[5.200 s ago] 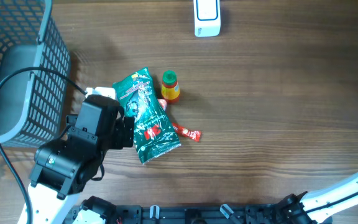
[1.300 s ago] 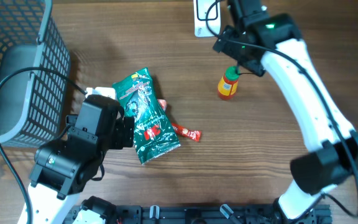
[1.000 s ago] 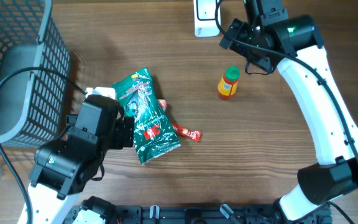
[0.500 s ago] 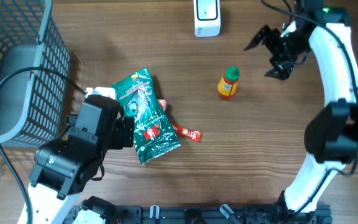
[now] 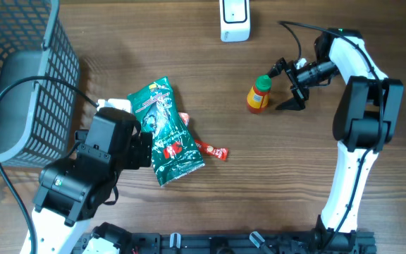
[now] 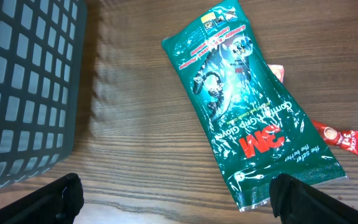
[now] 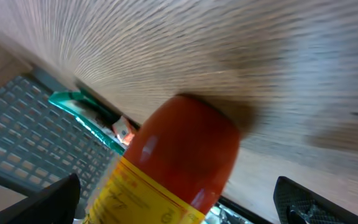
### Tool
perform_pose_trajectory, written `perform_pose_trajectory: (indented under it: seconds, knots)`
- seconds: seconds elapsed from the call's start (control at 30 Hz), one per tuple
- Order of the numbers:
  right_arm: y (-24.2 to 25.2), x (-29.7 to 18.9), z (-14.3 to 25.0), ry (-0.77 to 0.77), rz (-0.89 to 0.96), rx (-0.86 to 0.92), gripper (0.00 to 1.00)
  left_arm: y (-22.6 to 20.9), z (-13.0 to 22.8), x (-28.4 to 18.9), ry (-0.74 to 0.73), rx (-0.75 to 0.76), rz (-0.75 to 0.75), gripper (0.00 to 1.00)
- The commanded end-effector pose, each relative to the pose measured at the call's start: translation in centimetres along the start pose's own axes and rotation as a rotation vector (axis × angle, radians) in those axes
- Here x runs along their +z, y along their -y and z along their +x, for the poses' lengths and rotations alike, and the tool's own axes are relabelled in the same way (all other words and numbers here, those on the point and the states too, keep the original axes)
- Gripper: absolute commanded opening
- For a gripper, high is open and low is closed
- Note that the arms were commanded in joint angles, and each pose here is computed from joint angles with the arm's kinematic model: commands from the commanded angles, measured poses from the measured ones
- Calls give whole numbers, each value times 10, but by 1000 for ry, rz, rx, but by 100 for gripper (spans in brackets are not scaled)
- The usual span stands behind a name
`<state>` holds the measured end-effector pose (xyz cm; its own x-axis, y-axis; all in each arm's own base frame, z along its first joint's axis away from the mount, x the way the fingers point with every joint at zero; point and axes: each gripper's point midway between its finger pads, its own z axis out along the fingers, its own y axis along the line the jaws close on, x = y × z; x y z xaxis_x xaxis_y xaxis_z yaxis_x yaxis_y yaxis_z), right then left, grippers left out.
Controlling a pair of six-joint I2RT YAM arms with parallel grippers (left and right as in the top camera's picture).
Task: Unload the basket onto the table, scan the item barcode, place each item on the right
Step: 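Open the right gripper and grasp the red sauce bottle from the side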
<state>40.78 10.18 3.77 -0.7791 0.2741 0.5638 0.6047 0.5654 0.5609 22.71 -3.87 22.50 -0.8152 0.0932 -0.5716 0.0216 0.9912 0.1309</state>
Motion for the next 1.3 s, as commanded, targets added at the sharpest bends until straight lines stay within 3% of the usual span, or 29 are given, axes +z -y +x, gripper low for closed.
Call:
perform_pose_trajectory:
  seconds: [0.0,0.53,0.73,1.0,1.27]
  knots:
    - [-15,19,7,-38,-21,-62,100,-1,-1,0,7,12,-8,100]
    - [-25,47,28,-95,32,-56,100,-1,-1,0,7,12,-8,100]
    - [-3,63,25,-105,57,0,100,-1,-1,0,7,12,-8,100]
    - [-5,73,48,-224,-88,51,98,-1,-1,0,7,12,-8,100]
    - [15,72,57,-239,29,105,96,-1,-1,0,7,12,-8,100]
